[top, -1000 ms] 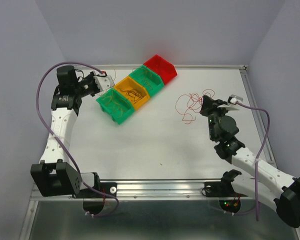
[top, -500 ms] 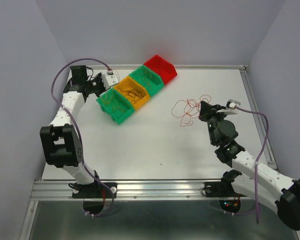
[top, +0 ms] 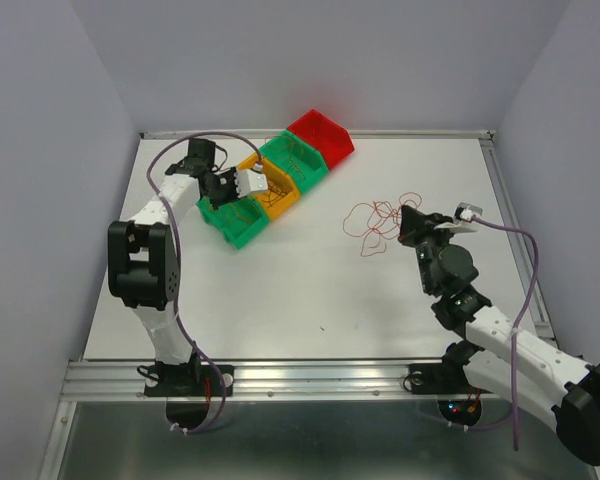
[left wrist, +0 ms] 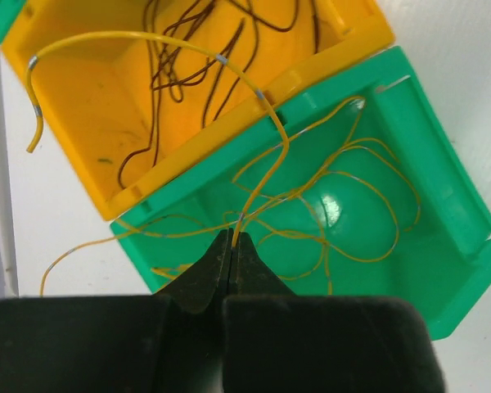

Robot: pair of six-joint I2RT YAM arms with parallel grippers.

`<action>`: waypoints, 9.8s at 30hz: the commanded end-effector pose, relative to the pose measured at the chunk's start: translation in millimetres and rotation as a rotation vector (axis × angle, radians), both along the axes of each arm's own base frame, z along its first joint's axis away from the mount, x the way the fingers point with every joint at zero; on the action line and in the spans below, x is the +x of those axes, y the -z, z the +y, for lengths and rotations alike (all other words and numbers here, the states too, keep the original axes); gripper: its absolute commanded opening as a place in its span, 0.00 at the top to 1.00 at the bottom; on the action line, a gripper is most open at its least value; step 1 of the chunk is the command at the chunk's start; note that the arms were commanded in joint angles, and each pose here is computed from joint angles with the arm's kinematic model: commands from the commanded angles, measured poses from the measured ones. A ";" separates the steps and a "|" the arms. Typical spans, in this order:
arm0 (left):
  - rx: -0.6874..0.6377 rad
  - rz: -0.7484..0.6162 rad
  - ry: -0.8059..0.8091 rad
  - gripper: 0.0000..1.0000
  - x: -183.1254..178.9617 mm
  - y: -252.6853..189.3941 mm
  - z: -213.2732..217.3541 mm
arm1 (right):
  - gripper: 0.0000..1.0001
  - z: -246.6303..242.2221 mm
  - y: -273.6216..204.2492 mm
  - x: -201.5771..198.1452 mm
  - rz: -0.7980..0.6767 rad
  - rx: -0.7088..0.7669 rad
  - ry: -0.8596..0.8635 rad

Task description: Untangle the cables

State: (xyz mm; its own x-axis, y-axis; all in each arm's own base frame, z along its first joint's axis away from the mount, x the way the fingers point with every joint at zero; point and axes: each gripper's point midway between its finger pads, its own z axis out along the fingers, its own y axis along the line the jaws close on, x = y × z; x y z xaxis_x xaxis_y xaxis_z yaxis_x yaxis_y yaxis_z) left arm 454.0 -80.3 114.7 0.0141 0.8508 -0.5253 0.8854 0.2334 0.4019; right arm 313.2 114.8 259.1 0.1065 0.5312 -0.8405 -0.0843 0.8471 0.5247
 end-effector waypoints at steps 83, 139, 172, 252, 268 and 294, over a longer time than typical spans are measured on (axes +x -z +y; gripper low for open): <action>0.084 -0.230 0.207 0.52 -19.9 -58.7 5.5 | 0.99 356.5 78.3 116.2 -0.001 -0.019 -0.974; -0.295 -0.259 -0.199 0.51 -22.9 -99.6 31.6 | 0.42 331.0 64.5 71.3 0.050 -0.319 -0.694; -0.405 0.012 -0.044 0.39 -57.3 -1.3 -281.2 | 0.46 48.6 197.8 40.5 0.701 -0.467 -0.109; -0.624 -0.408 -0.375 1.00 -75.3 -285.0 -66.2 | 0.99 -38.9 89.7 -13.4 0.306 -0.118 0.166; -0.609 -0.999 -0.890 1.00 -103.2 -464.5 140.7 | 0.99 -92.2 53.3 -43.2 0.199 0.024 0.379; -0.778 -0.781 -0.486 1.00 -137.6 -452.3 61.1 | 0.27 13.4 79.5 -6.3 0.337 -0.224 -0.115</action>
